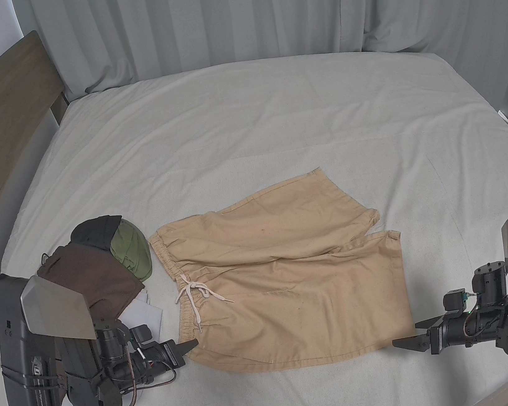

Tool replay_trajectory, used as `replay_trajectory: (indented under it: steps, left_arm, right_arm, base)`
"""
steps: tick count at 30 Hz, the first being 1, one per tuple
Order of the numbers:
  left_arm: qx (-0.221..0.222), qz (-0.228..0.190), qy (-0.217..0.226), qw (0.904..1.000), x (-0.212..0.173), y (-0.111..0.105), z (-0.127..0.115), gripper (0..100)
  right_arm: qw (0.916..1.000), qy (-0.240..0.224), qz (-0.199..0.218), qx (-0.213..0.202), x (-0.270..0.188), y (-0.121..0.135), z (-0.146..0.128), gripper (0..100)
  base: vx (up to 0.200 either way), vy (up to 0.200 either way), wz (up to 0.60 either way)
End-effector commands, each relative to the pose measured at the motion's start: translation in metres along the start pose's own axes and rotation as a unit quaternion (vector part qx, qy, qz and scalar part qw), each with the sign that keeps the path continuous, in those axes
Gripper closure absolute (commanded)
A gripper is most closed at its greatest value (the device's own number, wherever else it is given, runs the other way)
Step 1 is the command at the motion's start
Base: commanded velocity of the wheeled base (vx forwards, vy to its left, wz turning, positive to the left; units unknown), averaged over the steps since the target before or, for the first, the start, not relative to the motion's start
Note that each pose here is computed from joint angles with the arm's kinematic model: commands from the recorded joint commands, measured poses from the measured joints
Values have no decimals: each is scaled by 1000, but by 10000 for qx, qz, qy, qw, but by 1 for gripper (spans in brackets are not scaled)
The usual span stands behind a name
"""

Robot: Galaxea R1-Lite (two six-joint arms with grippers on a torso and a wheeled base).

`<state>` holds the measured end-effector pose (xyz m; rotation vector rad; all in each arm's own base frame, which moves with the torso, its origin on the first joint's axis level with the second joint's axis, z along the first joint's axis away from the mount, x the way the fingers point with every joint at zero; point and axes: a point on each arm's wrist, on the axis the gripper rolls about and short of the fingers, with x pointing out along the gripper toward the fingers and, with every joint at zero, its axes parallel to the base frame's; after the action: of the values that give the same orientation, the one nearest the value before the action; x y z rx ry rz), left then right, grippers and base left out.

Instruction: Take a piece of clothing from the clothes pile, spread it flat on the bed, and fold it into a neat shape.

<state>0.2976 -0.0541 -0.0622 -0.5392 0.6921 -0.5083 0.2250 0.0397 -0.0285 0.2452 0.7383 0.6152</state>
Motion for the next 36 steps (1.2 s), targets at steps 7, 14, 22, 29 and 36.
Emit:
replay_trajectory:
  steps: [7, 14, 22, 29, 36]
  left_arm:
    - [7, -3, -3, 10000, 0, 0, 0, 100]
    - [11, 0, 3, 10000, 0, 0, 0, 100]
    - [11, 0, 3, 10000, 0, 0, 0, 100]
    - [11, 0, 3, 10000, 0, 0, 0, 100]
    - [7, 3, 9, 10000, 0, 0, -1, 100]
  right_arm:
    - [9993, 203, -154, 267, 8, -17, -12, 0]
    - [9989, 245, -188, 367, 14, -26, -17, 0]
    - [9979, 291, 344, 465, 17, -27, -18, 0]
    - [9971, 190, 566, 479, 15, -30, -15, 0]
    - [9961, 94, 781, 404, 11, -30, -11, 0]
  base:
    - [0, 0, 0]
    - [0, 0, 0]
    - [0, 0, 0]
    - [0, 0, 0]
    - [0, 0, 0]
